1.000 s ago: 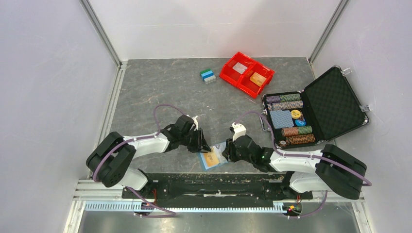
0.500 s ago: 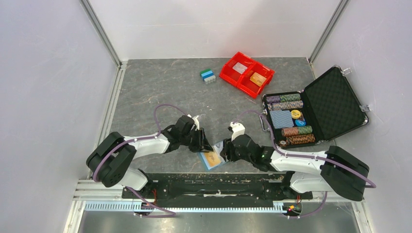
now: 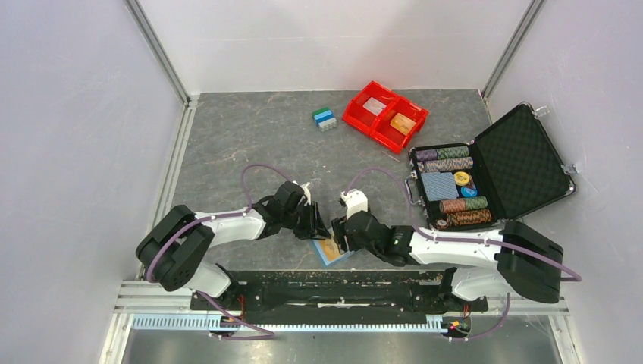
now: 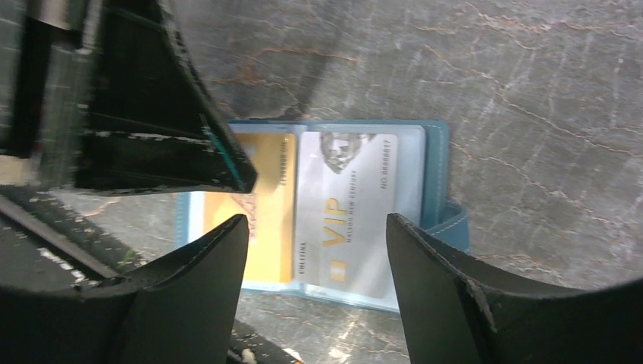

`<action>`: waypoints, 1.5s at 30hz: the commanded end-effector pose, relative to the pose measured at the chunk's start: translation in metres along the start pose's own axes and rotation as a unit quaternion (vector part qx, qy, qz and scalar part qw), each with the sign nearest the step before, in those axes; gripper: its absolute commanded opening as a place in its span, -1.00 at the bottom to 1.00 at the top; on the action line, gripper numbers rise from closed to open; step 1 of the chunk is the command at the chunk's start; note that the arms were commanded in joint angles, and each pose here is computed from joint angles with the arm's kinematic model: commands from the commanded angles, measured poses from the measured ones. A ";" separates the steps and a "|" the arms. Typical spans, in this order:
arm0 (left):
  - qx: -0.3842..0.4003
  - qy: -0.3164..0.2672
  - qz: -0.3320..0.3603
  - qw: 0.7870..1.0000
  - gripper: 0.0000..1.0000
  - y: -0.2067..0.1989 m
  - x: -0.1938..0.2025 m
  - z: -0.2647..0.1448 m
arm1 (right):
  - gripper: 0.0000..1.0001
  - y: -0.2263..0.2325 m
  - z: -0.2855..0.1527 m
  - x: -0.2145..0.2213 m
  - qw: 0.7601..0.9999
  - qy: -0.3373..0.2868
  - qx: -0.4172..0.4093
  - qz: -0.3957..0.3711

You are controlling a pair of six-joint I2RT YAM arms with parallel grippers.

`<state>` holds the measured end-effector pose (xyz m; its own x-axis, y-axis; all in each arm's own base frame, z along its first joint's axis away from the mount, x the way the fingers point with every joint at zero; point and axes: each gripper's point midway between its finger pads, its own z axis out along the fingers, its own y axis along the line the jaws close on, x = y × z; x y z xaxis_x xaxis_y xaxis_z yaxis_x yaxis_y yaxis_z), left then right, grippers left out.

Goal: Take the credit cards out of the card holder
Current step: Remove the credit card from the card holder.

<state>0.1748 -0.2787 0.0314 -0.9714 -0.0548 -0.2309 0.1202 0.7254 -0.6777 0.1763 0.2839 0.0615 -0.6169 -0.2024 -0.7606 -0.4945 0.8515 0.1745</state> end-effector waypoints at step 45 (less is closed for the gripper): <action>-0.008 -0.030 -0.011 0.999 -0.29 -0.015 -0.016 -0.010 | -0.22 -0.002 -0.010 -0.016 0.999 -0.031 -0.033 0.024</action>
<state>0.1784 -0.2745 0.0354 -0.9691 -0.0688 -0.2367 0.1038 0.7571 -0.6450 0.1736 0.2696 0.0706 -0.6072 -0.1874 -0.7722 -0.4886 0.8544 0.1768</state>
